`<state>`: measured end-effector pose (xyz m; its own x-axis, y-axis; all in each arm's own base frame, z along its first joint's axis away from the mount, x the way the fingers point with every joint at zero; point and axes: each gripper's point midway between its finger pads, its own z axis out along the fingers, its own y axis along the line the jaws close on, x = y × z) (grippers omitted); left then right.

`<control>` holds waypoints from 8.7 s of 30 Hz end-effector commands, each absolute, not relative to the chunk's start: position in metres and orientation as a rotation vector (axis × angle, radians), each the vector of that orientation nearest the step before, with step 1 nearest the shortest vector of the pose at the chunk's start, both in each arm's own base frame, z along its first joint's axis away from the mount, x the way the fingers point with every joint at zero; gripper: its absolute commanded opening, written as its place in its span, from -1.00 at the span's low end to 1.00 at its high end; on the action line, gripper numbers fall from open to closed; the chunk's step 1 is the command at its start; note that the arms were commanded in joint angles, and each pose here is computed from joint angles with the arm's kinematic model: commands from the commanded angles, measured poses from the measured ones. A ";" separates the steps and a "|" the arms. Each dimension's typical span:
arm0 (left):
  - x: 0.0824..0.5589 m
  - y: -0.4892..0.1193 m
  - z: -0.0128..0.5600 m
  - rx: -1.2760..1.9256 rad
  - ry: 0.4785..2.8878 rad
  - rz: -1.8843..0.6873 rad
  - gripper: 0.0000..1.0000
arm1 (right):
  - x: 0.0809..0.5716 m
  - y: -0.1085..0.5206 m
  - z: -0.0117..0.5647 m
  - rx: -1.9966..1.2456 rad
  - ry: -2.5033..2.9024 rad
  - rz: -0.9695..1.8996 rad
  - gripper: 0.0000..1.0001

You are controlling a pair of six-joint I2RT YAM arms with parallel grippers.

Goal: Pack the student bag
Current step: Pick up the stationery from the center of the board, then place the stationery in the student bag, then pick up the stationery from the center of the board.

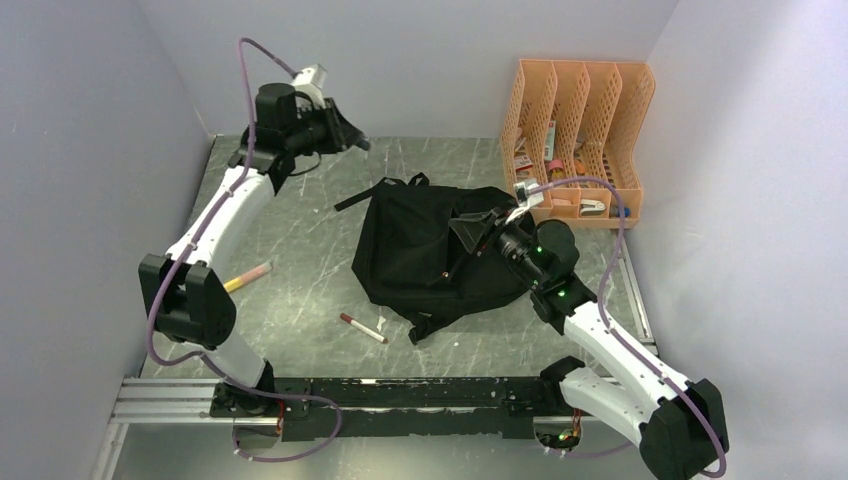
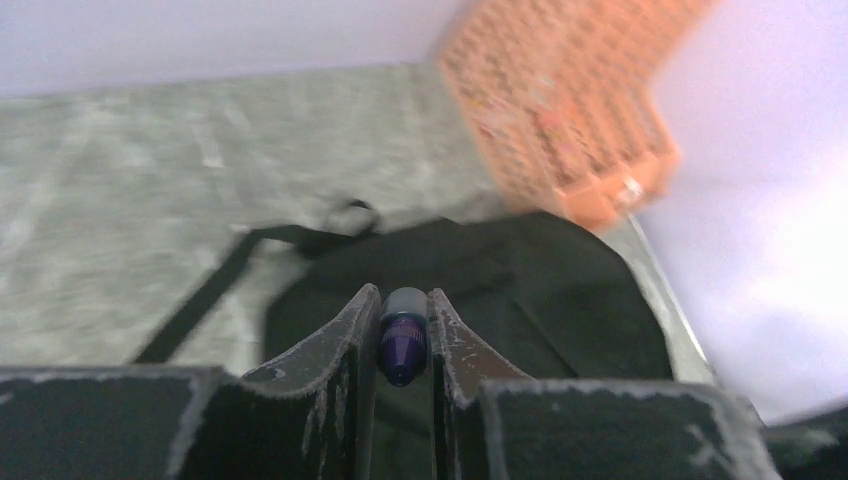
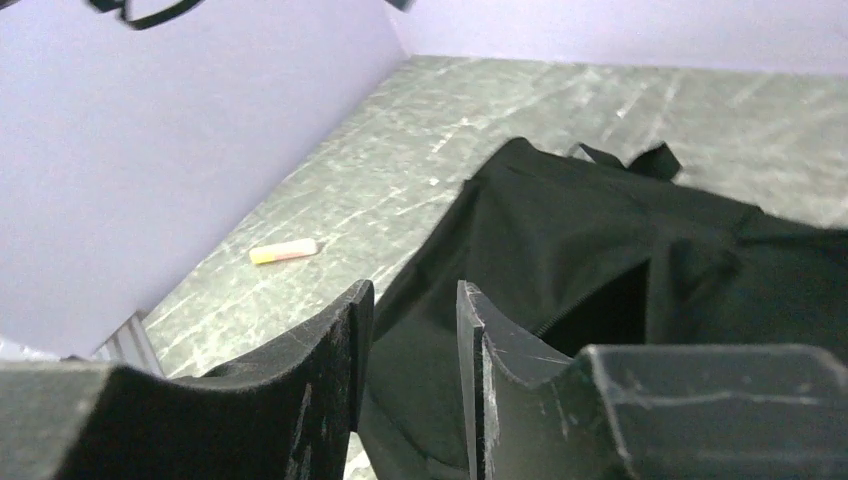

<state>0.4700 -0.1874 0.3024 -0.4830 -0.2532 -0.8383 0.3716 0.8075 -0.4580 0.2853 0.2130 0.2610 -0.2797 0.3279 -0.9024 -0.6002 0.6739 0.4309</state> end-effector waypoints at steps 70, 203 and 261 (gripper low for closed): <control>0.293 -0.373 0.335 0.807 1.705 -1.180 0.93 | 0.283 0.205 0.264 -0.357 1.554 0.587 -1.00; 0.312 -0.401 0.197 0.701 2.109 -0.503 -0.30 | 0.323 0.143 0.207 0.206 1.908 0.624 -0.09; 0.386 -0.156 0.299 -0.007 1.943 -0.366 0.09 | 0.155 0.414 0.028 -1.381 2.186 0.489 -0.04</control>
<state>0.3876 -0.1612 0.2966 -0.4063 -0.1714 -0.8975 0.1692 0.9512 -0.2582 0.1520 0.4112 0.0312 -0.3594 -0.7168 -0.5975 -0.9094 0.4126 0.0521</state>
